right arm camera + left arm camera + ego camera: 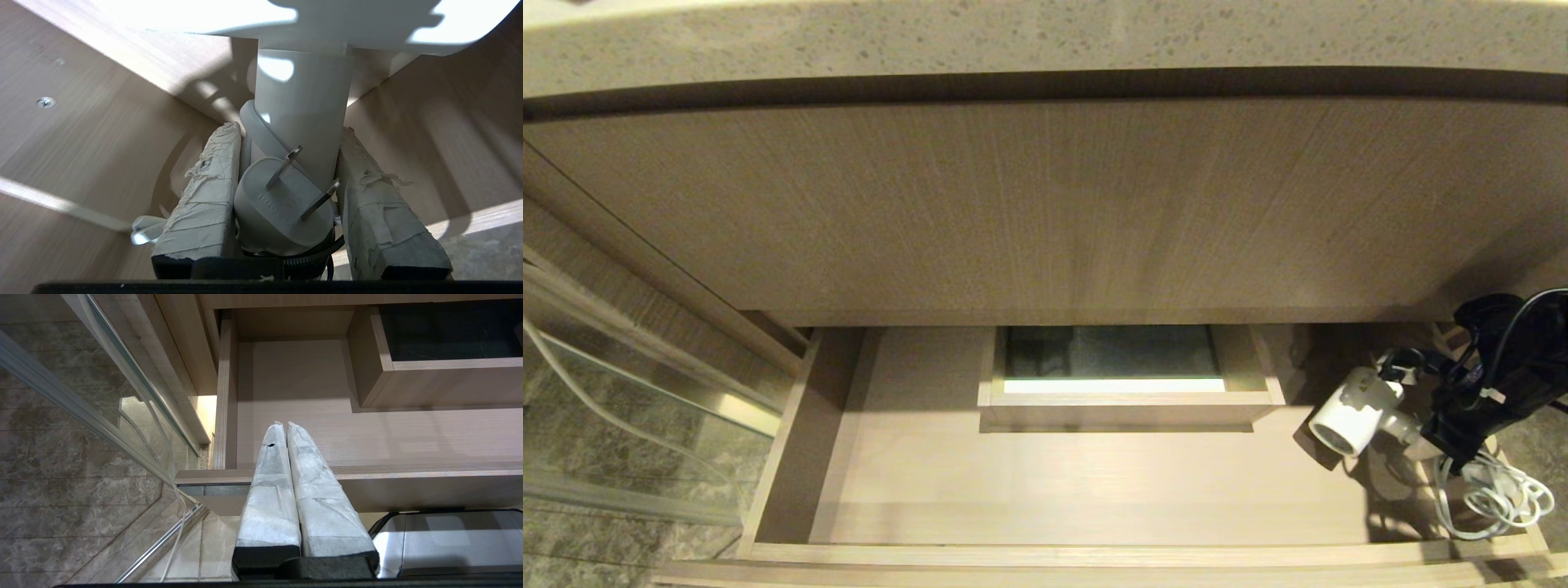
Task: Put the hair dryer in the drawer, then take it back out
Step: Take the hairdryer out
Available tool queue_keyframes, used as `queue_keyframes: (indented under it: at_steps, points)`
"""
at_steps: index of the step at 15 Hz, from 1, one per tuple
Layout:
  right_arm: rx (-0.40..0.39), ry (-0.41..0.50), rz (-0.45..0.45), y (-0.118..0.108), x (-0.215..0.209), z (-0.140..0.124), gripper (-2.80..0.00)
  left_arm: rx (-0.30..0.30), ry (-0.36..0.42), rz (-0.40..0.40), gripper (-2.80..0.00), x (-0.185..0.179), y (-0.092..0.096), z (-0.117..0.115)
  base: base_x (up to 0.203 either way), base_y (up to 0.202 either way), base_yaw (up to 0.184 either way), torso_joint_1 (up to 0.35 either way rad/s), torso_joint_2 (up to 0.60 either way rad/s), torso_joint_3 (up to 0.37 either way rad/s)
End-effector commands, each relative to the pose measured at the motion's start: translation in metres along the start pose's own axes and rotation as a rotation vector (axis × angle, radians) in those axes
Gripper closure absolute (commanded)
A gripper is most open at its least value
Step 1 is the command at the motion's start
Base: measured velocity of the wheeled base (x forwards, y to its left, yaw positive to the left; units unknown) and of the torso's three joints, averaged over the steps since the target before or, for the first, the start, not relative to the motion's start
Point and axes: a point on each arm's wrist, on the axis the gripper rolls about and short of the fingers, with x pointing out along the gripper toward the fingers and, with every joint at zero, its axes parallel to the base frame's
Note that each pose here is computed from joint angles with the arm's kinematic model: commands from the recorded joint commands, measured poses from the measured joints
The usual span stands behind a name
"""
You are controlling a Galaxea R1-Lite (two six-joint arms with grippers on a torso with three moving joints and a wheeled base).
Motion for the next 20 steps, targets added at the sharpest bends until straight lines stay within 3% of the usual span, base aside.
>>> queue_keyframes:
  at_steps: [1, 20]
  points:
    - [-0.005, -0.001, 0.000, 0.001, -0.003, -0.001, 0.00, 0.000, -0.001, 0.000, 0.00, 0.000, 0.000, 0.000, 0.000, 0.000, 0.000, 0.000, 0.00, 0.000]
    - [-0.107, 0.028, -0.004, 0.018, -0.045, -0.014, 0.00, 0.000, 0.000, 0.000, 0.00, 0.000, 0.000, 0.000, 0.000, 0.000, 0.000, 0.000, 0.00, 0.000]
